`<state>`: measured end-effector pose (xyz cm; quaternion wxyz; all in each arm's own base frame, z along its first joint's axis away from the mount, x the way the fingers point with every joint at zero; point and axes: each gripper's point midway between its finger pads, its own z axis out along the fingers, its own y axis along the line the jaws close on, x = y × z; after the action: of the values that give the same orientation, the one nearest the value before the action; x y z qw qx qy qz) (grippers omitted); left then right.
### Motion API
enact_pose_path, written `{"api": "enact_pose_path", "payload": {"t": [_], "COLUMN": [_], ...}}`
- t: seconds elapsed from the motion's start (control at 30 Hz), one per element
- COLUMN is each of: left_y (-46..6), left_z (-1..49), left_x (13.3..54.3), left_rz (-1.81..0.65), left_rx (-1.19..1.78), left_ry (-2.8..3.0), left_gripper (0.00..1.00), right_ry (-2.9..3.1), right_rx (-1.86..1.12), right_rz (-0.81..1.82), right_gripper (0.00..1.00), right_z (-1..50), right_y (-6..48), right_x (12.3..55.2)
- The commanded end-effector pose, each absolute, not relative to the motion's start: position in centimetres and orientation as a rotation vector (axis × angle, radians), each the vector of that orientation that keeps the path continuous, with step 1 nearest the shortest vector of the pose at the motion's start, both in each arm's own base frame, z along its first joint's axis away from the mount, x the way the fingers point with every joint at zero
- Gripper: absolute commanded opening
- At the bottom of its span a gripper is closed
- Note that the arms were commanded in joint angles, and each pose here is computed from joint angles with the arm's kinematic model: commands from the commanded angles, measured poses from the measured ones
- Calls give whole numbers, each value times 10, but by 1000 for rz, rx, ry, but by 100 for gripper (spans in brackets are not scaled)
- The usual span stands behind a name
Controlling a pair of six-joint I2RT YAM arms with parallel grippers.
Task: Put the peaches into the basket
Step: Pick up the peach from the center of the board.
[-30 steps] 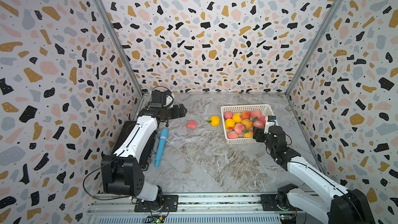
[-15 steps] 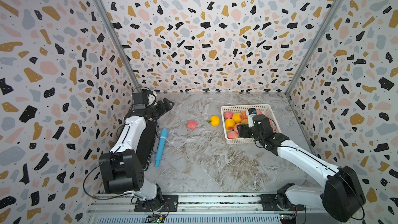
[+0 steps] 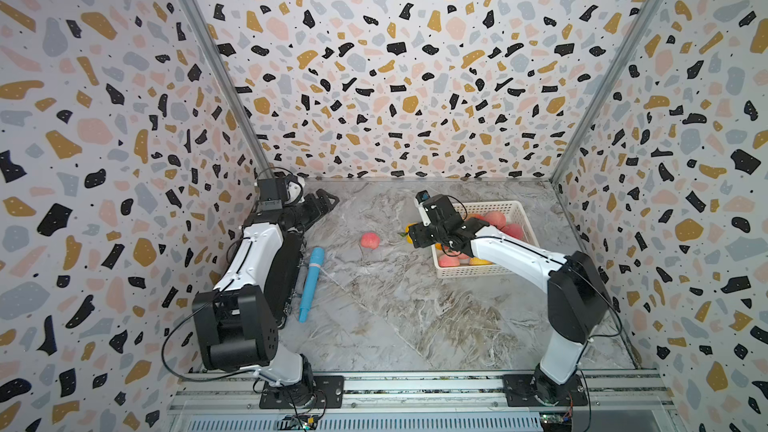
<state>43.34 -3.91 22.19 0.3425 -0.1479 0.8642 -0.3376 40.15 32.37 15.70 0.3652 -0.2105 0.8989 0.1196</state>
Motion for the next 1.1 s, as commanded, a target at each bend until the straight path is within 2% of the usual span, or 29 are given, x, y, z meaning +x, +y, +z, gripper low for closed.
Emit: {"api": "enact_pose_path", "payload": {"t": [0.0, 0.6, 1.07], "left_y": [-41, -42, -45], "left_z": [226, 229, 232], "left_x": [437, 437, 437], "left_rz": [-894, -901, -927], "left_rx": [-358, -350, -347], "left_ry": [2221, 2215, 2202], "left_gripper": [91, 90, 90], "right_ry": [2395, 2453, 2480], "right_rx": [-483, -187, -101], "right_rz": [199, 88, 2], "right_gripper": [78, 74, 75], "right_z": [147, 113, 89], "right_y": [317, 342, 334], "right_x": [413, 475, 481]}}
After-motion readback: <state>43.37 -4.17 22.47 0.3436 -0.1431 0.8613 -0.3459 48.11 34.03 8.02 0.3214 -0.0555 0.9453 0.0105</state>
